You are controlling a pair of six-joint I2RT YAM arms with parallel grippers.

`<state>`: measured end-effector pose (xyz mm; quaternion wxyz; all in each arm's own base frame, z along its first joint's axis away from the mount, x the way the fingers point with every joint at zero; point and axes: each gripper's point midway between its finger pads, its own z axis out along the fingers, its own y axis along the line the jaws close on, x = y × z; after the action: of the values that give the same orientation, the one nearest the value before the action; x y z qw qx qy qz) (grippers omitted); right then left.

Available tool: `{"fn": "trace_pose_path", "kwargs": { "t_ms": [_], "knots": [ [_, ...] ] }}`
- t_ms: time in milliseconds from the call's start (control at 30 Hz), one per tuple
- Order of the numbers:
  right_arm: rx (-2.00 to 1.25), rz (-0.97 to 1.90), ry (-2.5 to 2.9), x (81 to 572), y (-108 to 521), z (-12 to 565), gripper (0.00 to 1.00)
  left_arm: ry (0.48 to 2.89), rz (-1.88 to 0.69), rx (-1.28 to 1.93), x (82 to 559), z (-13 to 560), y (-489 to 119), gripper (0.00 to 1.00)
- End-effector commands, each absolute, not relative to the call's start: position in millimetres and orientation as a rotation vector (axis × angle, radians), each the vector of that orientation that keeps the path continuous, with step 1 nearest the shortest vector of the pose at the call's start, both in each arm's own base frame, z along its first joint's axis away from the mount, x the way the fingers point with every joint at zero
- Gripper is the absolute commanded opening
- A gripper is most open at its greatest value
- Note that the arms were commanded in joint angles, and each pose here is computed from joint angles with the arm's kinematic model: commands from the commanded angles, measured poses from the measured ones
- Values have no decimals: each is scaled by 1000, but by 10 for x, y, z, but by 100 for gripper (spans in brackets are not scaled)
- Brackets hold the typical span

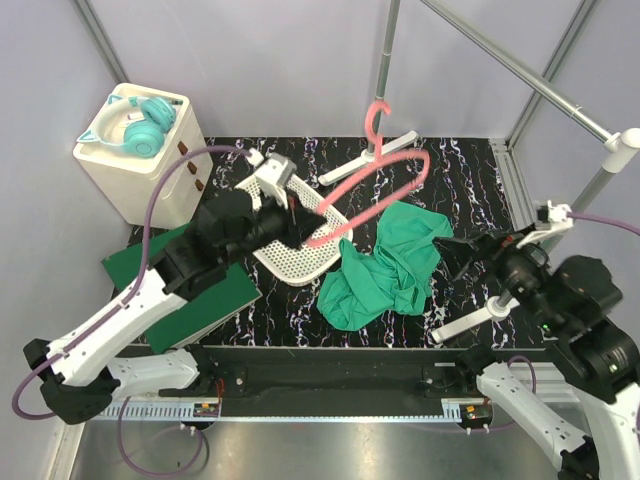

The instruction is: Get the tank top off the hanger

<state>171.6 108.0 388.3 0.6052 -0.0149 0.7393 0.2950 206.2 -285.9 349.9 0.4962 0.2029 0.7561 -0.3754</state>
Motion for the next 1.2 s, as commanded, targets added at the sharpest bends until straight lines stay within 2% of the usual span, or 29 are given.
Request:
{"fn": "trace_pose_path", "kwargs": {
  "t_ms": [0,167,200,267,367,433,467,533,567,867,1167],
  "knots": [
    [-18,712,1632,1455,940,4156,100,1559,-906,440,2334,4498,-2804,0],
    [-3,724,1602,1279,839,4182,100,1529,-879,459,2681,4768,-2899,0],
    [-2,723,1600,1262,827,4178,100,1477,-908,496,2650,4985,-2930,0],
    [4,719,1593,1227,793,4178,100,1511,-904,534,2850,4919,-3065,0],
    [-3,713,1589,1180,764,4181,100,1440,-960,605,2984,5214,-3218,0],
    [-4,709,1590,1149,743,4171,100,1454,-983,647,3154,5139,-3380,0],
    [-1,707,1587,1137,731,4178,100,1416,-981,642,3184,5318,-3344,0],
    [2,702,1586,1114,706,4171,100,1450,-1002,644,3386,5212,-3468,0],
    [7,697,1585,1112,692,4170,100,1421,-1011,636,3413,5342,-3447,0],
    [17,693,1599,1102,677,4107,100,1510,-1057,616,3873,4975,-3558,0],
    [7,698,1682,1244,804,3882,100,1566,-1073,616,4069,4676,-3596,0]
  ]
}}
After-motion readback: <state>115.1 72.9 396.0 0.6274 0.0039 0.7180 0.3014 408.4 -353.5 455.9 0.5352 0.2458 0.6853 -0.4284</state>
